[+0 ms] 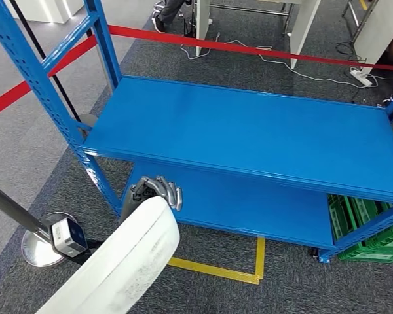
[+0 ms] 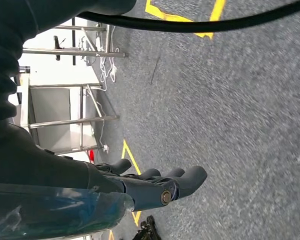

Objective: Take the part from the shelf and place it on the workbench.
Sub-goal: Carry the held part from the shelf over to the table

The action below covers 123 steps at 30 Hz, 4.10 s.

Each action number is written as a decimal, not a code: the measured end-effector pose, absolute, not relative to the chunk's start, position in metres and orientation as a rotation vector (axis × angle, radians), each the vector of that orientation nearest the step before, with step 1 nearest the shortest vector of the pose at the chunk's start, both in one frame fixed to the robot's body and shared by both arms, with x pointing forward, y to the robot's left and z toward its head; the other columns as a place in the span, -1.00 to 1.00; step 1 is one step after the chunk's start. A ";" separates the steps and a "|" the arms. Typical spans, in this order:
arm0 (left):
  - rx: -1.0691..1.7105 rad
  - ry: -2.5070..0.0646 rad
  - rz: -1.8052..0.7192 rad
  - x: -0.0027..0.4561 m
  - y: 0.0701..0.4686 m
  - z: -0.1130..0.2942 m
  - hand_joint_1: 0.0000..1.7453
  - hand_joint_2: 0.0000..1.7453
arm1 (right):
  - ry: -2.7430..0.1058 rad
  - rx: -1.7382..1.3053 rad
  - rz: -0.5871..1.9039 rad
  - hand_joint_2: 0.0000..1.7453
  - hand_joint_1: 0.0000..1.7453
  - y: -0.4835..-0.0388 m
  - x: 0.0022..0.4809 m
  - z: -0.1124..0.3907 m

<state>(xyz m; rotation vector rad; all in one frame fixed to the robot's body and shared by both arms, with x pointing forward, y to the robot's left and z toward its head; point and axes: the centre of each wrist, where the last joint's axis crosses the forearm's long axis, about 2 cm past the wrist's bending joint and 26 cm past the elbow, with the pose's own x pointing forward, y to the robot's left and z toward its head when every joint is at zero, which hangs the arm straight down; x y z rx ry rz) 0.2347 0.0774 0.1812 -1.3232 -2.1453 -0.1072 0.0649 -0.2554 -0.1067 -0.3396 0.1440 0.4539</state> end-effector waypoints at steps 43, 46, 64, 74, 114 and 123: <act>-1.339 -2.127 -0.084 0.235 0.078 0.182 0.78 1.00 | 0.123 -0.337 0.458 1.00 -1.00 -0.253 0.069 -0.106; -1.338 -2.125 -0.082 0.234 0.078 0.181 0.78 1.00 | 0.124 -0.336 0.458 1.00 -1.00 -0.253 0.069 -0.106; -1.332 -2.125 -0.076 0.233 0.078 0.181 0.78 1.00 | 0.134 -0.334 0.462 1.00 -1.00 -0.252 0.063 -0.107; -1.330 -2.125 -0.072 0.233 0.078 0.181 0.78 1.00 | 0.103 -0.332 0.478 1.00 -1.00 -0.252 0.069 -0.106; -1.240 -2.169 -0.005 0.232 0.086 0.178 0.78 1.00 | -0.019 -0.294 0.466 1.00 -1.00 -0.251 0.065 -0.106; -1.240 -2.177 0.002 0.231 0.087 0.180 0.78 1.00 | -0.031 -0.287 0.443 1.00 -1.00 -0.251 0.064 -0.106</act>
